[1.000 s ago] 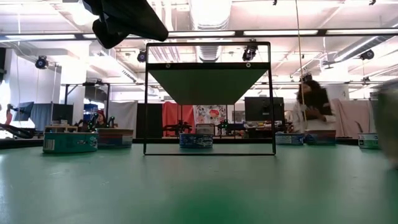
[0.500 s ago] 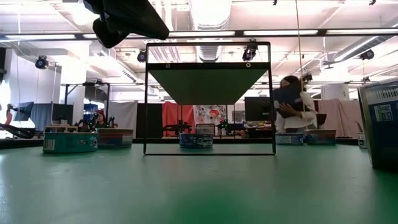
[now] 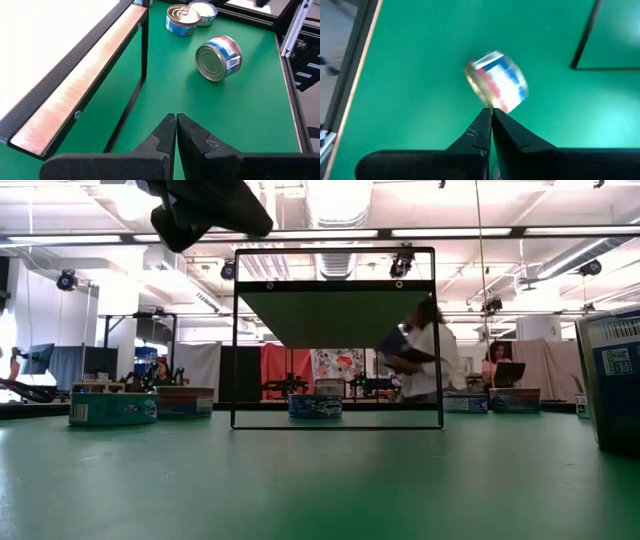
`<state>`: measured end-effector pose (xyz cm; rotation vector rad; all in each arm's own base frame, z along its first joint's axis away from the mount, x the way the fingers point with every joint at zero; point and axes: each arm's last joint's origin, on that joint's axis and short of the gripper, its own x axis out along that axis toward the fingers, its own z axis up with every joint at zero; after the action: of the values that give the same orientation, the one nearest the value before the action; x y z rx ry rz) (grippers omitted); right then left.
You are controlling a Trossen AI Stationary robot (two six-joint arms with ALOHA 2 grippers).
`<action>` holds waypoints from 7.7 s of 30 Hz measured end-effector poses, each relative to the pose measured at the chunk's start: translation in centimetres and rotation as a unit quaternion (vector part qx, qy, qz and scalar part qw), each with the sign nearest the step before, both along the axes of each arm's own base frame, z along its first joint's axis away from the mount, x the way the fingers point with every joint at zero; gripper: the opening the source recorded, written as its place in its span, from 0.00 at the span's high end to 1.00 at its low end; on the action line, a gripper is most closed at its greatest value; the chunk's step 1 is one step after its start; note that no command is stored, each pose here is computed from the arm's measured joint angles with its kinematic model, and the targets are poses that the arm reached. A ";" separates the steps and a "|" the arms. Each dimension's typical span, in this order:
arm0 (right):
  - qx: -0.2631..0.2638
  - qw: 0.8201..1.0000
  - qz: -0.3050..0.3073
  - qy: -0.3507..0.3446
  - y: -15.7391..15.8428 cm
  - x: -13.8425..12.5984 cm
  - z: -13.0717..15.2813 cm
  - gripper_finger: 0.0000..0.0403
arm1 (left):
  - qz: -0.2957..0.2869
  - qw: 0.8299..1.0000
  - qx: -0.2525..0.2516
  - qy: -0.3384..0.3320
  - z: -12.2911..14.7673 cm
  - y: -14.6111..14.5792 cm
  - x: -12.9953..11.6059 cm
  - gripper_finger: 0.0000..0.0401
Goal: Stack canned seafood by type on shelf
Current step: Put the bottom center dark blue tuna can on the shelf
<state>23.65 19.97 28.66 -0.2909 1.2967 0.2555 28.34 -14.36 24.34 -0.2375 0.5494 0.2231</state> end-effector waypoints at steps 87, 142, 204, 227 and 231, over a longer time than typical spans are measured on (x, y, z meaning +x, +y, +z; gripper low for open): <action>0.404 0.791 -0.390 -0.242 -41.9 5.1 3.4 0.54 | 0.065 0.938 0.329 0.089 6.6 3.6 -6.3 1.00; 0.349 0.781 -0.468 -0.220 -44.3 3.9 0.3 0.44 | -0.018 0.906 0.383 0.180 6.1 5.3 -5.8 1.00; 0.046 0.845 -0.340 -0.409 -32.4 3.3 -4.7 0.98 | 0.032 0.907 0.396 0.140 4.5 5.3 -5.3 1.00; -0.036 0.843 -0.374 -0.384 -34.2 6.1 -3.7 0.98 | 0.047 0.900 0.408 0.142 4.5 5.4 -5.4 1.00; -0.047 0.843 -0.375 -0.384 -34.5 6.0 -3.6 0.98 | 0.047 0.900 0.408 0.142 4.5 5.4 -5.4 1.00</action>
<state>29.61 -14.58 25.03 0.0603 0.5384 -0.5581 22.97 -8.92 28.86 0.5992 0.6877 0.5681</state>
